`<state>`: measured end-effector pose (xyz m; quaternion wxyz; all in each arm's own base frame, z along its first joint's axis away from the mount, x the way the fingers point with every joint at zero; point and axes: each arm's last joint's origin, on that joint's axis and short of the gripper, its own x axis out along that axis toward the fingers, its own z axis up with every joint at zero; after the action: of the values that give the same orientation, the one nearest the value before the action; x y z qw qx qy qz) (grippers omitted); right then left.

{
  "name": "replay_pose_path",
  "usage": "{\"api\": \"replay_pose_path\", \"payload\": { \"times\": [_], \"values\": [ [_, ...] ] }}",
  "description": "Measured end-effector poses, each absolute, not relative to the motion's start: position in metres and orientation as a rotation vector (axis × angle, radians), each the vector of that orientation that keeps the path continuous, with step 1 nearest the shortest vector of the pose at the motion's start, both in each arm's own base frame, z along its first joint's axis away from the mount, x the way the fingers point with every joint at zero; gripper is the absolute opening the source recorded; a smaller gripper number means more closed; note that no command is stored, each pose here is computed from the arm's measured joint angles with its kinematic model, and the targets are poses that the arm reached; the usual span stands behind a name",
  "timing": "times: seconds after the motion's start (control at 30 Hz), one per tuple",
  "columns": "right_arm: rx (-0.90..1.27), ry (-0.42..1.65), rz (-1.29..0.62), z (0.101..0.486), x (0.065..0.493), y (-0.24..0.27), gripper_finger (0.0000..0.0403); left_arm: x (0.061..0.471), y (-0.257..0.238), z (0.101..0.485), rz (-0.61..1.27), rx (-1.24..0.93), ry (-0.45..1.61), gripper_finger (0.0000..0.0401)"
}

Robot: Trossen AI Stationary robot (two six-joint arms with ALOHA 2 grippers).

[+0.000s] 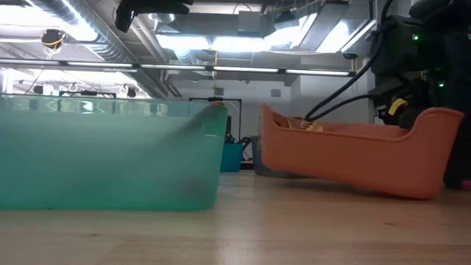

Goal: Sort silverware by color (type)
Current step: Put the pink fork into the blue bin

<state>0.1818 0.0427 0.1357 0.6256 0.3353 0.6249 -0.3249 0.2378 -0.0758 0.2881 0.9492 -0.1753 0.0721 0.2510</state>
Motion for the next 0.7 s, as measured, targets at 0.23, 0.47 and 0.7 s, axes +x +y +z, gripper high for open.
{"api": "replay_pose_path", "payload": {
  "times": [0.23, 0.47, 0.7],
  "values": [
    [0.769, 1.436, -0.746, 0.1356, 0.1816, 0.0427, 0.0021, 0.2378, -0.0758, 0.2881, 0.511, -0.357, 0.147, 0.0073],
    [0.768, 1.436, -0.746, 0.1356, 0.1814, 0.0426, 0.0015, 0.2377, -0.0758, 0.2882, 0.511, -0.357, 0.147, 0.0073],
    [0.763, 1.454, -0.746, 0.1419, 0.1837, 0.0433, 0.0013, 0.2377, -0.0758, 0.2882, 0.511, -0.357, 0.146, 0.0073]
  ]
}}
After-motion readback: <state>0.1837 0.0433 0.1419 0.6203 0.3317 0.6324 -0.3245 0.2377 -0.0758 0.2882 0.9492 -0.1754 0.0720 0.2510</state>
